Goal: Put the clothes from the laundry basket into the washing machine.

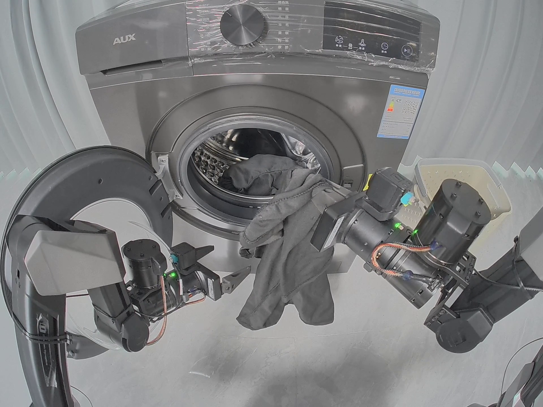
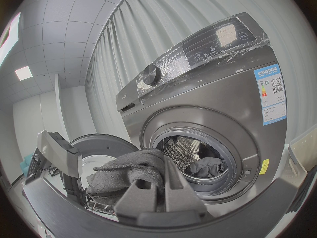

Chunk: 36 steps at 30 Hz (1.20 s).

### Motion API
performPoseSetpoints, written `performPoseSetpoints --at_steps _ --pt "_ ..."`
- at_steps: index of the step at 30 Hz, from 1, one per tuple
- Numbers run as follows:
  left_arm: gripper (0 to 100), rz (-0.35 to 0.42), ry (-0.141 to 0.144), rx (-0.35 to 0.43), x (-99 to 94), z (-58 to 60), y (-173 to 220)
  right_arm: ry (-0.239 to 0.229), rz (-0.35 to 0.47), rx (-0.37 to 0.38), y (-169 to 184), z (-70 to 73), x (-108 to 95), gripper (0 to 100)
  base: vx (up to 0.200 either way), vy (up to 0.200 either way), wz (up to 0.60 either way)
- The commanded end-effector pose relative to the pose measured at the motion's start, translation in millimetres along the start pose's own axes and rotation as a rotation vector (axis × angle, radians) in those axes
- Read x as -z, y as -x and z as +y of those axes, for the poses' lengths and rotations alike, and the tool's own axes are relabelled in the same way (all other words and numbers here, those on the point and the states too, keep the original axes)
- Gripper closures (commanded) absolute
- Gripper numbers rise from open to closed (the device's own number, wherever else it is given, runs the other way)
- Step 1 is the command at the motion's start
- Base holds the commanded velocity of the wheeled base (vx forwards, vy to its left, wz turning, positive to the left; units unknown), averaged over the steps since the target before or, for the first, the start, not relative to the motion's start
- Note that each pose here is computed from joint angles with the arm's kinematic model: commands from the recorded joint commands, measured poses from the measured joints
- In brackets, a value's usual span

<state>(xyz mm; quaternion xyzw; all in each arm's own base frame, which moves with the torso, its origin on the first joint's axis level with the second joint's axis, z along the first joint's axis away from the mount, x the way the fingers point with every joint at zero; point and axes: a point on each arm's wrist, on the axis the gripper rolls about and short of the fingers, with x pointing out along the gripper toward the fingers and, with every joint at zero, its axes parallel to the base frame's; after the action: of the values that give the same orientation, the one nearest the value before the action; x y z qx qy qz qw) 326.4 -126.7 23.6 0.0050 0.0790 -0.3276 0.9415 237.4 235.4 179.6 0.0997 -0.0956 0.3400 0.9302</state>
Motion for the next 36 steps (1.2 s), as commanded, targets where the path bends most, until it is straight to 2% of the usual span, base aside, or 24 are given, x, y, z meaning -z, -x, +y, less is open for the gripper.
performPoseSetpoints --at_steps 1,11,18,23,32,33,36 --pt "0 0.002 -0.001 0.009 5.1 -1.4 -7.7 -0.003 -0.006 -0.008 2.0 2.9 -2.9 100 0.0 0.0 0.0" --pt "0 -0.034 -0.014 0.022 7.0 -0.1 -27.0 -0.007 -0.008 -0.017 6.5 5.7 -6.2 100 0.0 0.0 0.0" --pt "0 -0.064 -0.027 0.046 3.8 -6.6 -38.0 -0.007 -0.001 -0.018 7.9 6.0 -5.2 100 0.0 0.0 0.0" --pt "0 -0.076 -0.035 0.072 4.3 -15.3 -46.5 -0.006 0.008 -0.019 9.4 6.1 -3.3 100 0.0 0.0 0.0" --pt "0 -0.099 -0.047 0.095 8.4 -18.8 -61.3 -0.006 0.019 -0.024 12.5 7.0 -0.2 100 0.0 0.0 0.0" --pt "100 -0.099 -0.047 0.093 8.7 -18.7 -61.6 -0.006 0.019 -0.022 12.5 6.9 -0.2 100 0.0 0.0 0.0" --pt "100 -0.105 -0.049 0.09 8.7 -17.5 -63.7 -0.007 0.021 -0.028 13.0 8.4 0.2 100 0.0 0.0 0.0"
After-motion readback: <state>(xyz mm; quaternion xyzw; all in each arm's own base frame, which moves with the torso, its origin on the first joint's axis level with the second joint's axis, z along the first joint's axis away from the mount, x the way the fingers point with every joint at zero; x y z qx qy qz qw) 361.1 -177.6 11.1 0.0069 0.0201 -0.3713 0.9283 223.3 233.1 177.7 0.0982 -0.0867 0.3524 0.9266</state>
